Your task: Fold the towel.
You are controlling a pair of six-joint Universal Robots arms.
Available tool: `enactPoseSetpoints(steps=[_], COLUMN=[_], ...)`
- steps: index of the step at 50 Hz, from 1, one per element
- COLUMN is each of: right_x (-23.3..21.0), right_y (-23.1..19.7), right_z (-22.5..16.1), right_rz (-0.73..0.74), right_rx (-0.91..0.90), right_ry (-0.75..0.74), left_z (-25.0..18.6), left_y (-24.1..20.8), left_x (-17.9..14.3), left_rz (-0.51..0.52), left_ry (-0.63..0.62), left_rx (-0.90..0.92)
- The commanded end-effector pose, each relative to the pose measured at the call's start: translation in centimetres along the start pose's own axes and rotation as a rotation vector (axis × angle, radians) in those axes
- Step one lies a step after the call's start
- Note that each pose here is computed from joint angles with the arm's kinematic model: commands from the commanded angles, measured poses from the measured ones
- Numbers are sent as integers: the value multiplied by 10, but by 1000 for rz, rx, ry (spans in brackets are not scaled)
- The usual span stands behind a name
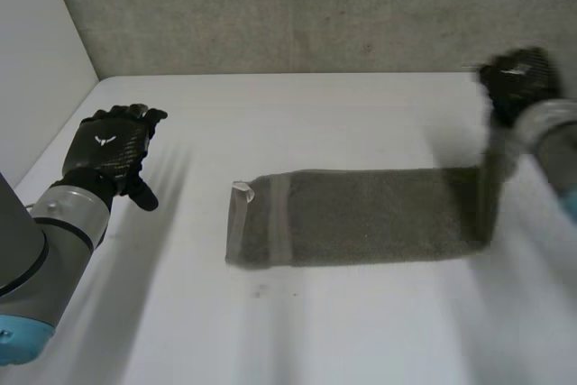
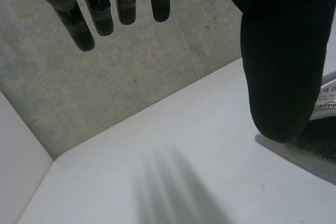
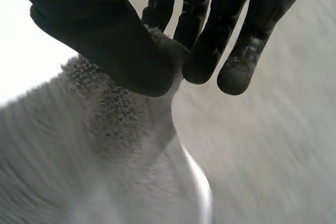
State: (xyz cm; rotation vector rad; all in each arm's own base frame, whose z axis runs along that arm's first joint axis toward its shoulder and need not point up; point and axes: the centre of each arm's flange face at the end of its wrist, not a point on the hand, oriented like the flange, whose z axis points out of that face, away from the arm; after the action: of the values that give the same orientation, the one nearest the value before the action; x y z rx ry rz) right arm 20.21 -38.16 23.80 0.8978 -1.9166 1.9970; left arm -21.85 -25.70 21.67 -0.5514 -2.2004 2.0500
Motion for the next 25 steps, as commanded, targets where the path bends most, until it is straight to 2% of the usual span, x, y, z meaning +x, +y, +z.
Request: enactPoseSetpoints(steps=[1, 3, 4, 6, 9, 11, 15, 17, 20, 25], right_x=[-132, -179, -180, -221, -239, -268, -280, -278, -273, -262], right_y=[-78, -88, -88, -82, -76, -66, -59, -65, -73, -101], right_z=[-37, -59, -59, -79, -88, -109, -121, -125, -125, -116], right_rz=[4, 0, 0, -11, -17, -24, -12, 40, 79, 229], right_rx=[241, 301, 301, 306, 301, 289, 288, 298, 310, 351], right_ry=[-281, -382, -383, -486, -540, -643, -723, -757, -759, -747], left_z=[0, 0, 0, 0, 0, 0, 1, 3, 6, 14], left_y=[0, 0, 0, 0, 1, 1, 0, -2, -4, -9], left_x=[0, 0, 0, 0, 0, 0, 0, 0, 0, 0], left_rz=[-1, -1, -1, -1, -1, -1, 1, 1, 1, 1], left_ry=[-1, -1, -1, -1, -1, 0, 1, -1, -1, -4], left_rx=[-2, -2, -2, -2, -4, -2, 1, 5, 16, 41])
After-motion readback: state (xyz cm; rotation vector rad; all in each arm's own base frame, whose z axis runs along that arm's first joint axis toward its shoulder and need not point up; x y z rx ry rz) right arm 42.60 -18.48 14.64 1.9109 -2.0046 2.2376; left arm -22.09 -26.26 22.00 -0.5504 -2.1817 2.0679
